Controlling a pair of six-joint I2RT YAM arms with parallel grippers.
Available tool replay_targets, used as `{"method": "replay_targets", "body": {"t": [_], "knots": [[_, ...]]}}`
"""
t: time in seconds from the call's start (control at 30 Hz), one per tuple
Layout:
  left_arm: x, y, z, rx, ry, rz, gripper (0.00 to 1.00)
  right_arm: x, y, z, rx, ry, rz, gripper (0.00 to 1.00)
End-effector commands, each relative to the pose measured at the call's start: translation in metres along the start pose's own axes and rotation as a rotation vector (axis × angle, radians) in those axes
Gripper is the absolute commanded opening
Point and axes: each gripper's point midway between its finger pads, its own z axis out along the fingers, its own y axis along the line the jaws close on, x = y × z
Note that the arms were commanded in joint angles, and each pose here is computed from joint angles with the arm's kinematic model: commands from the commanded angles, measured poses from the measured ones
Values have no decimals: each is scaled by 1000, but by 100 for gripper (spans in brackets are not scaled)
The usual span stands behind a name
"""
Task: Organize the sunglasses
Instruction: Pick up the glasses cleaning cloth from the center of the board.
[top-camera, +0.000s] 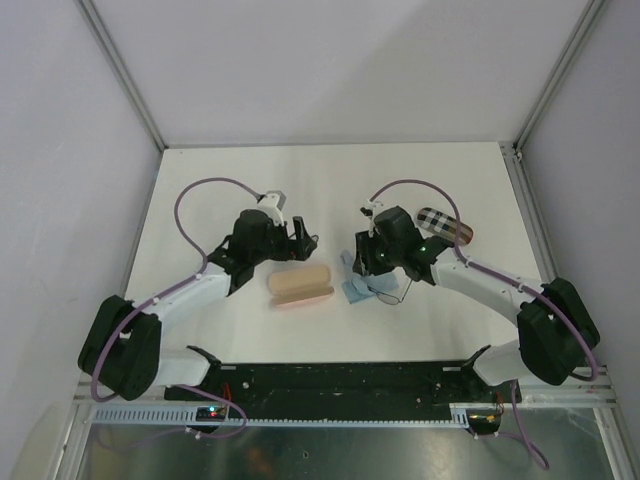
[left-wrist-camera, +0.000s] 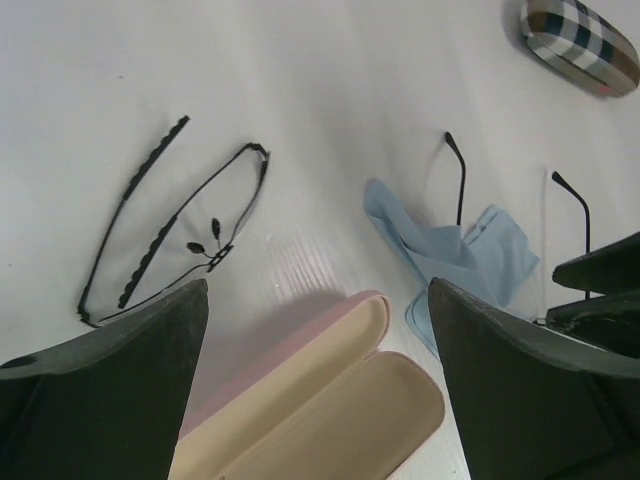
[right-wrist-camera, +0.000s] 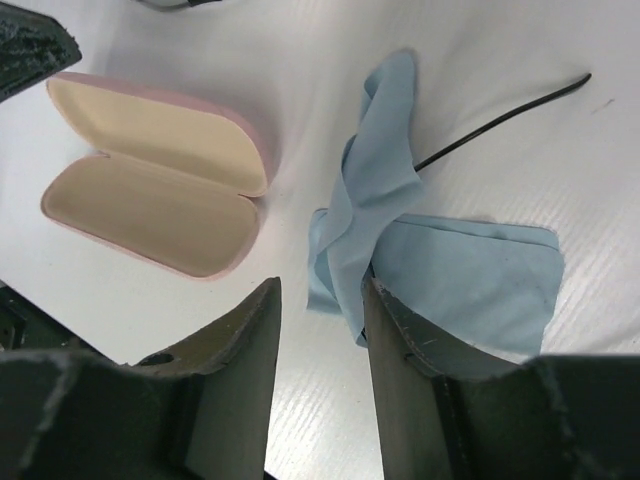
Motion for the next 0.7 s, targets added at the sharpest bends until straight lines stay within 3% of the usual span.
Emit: {"method": "replay_targets", "body": {"t": [0.0, 0.67], "knots": [[-11, -21, -2, 56, -22, 65, 93, 3, -4, -2, 63, -14, -66, 41], [23, -6, -25, 16, 1, 38, 90, 4, 8, 44, 84, 45, -111, 37]]}}
